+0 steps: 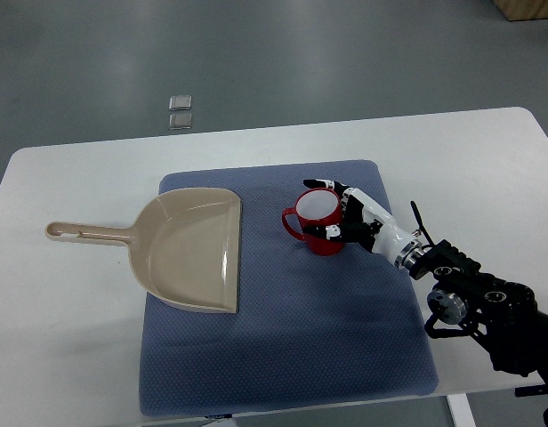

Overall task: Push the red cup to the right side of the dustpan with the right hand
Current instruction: 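Continue pushing the red mug toward the dustpan's edge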

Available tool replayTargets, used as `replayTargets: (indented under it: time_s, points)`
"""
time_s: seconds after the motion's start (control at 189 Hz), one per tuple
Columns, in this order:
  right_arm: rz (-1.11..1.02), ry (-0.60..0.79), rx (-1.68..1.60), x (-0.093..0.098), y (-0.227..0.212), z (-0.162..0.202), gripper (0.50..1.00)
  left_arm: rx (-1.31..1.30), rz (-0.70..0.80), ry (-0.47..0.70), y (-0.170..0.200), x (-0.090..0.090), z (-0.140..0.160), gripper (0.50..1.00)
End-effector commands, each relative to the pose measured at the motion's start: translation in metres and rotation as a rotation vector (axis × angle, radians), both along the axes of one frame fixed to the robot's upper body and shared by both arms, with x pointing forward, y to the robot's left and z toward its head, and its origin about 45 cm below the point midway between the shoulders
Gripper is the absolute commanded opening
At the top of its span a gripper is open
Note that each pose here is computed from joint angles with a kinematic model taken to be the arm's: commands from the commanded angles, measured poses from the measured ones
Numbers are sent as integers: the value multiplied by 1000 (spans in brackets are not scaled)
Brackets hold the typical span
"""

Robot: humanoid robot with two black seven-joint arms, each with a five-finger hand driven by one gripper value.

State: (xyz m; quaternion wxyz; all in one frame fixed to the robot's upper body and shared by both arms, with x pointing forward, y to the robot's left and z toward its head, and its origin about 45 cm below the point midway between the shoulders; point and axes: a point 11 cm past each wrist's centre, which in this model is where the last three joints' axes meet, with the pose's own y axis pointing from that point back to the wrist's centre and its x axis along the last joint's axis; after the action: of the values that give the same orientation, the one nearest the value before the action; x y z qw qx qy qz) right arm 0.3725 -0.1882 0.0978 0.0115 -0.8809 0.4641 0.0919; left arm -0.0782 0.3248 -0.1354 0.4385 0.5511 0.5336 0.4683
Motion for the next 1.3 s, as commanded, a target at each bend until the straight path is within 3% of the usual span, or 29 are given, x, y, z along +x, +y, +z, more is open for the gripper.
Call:
replayTargets:
  time_s: [0.0,0.854,1.294]
  points:
    - [7,9,-12,-4,-1,-5,932,0,-1,0,0,0,0,1000]
    - [59,-18,22,-10,59,0,932,0,1,0,0,0,0,1000]
    - [63,-21,2,-11,62,-2,932,-2,-1,0,0,0,0,1000]
